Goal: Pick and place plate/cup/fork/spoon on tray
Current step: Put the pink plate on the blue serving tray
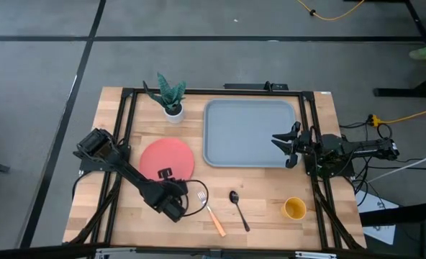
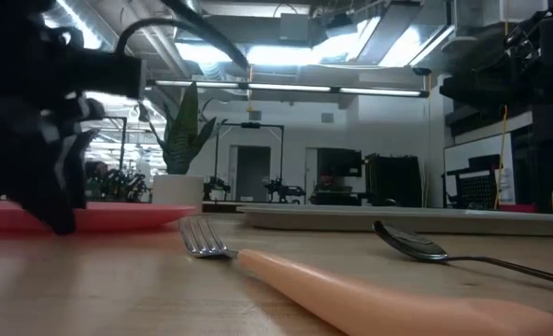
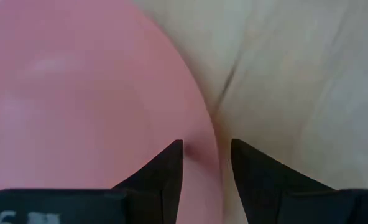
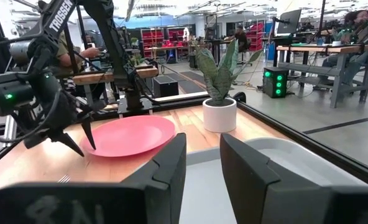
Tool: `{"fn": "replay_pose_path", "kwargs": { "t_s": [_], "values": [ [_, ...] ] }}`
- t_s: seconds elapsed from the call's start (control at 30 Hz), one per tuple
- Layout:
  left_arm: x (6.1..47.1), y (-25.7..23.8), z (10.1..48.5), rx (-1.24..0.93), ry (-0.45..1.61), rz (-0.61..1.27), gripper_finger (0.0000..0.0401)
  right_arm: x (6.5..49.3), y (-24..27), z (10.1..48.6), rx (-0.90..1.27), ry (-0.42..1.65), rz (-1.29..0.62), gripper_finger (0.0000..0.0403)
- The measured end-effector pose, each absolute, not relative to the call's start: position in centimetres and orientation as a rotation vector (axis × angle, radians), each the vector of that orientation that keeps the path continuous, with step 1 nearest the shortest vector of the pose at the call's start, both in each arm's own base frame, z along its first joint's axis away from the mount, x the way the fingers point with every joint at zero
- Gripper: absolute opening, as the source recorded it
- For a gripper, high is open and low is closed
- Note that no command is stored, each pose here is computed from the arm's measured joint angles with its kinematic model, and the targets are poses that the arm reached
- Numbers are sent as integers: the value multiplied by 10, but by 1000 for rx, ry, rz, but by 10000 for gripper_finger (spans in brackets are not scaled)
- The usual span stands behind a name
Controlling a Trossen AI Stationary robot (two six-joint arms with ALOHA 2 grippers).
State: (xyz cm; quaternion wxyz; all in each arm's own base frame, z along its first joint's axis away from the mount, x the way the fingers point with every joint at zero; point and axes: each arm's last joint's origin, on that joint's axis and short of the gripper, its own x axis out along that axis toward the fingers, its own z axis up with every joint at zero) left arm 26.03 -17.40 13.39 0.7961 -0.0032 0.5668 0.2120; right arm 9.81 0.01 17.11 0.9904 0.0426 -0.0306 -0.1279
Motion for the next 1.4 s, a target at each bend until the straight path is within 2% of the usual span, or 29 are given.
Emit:
{"fn": "replay_pose_path", "kwargs": {
  "t_s": [0.57,0.67,0.83,0.9,1.13,1.4],
  "values": [
    [260,-172,123,5,1264,497,122,98,0,171,112,-64,-256,103],
    [260,-173,123,-29,1271,507,95,98,0,171,112,-64,-256,103],
    [261,-173,124,-32,1259,524,19,98,0,171,112,-64,-256,103],
    [262,-171,127,3,1249,554,13,98,0,171,115,-65,-256,103],
    [274,-178,159,37,1267,581,2,98,0,171,144,-69,-254,103],
    [293,-186,214,142,1123,598,0,97,0,180,161,-164,-246,103]
  ]
}}
